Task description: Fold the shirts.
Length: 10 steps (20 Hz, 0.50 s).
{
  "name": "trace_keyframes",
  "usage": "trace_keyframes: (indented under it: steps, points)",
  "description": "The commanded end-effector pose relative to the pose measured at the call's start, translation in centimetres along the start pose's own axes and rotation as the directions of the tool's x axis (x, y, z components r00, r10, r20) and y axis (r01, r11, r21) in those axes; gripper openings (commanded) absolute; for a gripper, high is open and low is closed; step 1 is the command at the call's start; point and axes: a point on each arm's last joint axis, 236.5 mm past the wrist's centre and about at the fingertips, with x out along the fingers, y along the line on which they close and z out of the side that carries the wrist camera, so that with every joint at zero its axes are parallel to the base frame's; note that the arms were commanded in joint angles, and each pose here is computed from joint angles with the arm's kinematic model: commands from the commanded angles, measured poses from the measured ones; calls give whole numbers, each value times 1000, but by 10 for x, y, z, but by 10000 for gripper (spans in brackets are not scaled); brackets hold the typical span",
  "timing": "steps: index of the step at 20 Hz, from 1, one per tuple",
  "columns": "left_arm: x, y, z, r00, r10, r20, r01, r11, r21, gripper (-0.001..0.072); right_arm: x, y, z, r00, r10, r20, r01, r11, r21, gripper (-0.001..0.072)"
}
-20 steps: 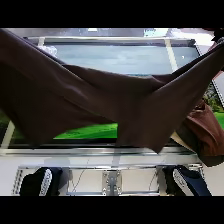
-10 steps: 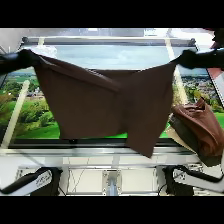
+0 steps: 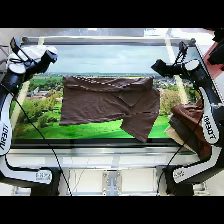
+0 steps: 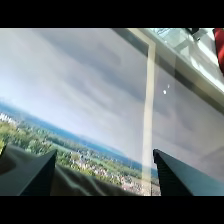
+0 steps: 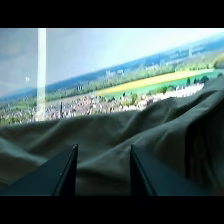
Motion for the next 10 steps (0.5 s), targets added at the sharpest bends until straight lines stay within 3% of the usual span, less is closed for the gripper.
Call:
trace_keyframes:
  steps: [1, 3, 5, 7, 10]
  points:
    - [-23, -40, 50, 992, -86, 96, 69, 984, 163, 707, -26, -2, 33, 996, -37, 76, 42, 997, -67, 392]
    - [-55, -59, 60, 991, -119, 53, 101, 957, 273, 706, -64, -19, 27, 994, -104, 10, 105, 988, -113, 391]
    - [-85, -62, 36, 988, -120, -101, 147, 931, 335, 691, -101, -41, 8, 976, -198, -96, 183, 973, -140, 391]
    - [-104, -46, -3, 956, -63, -287, 173, 910, 377, 487, -130, -52, -18, 946, -249, -208, 219, 963, -158, 391]
    - [-115, -20, -53, 886, -30, -463, 200, 925, 323, 471, -148, -56, -61, 923, -257, -288, 227, 965, -133, 392]
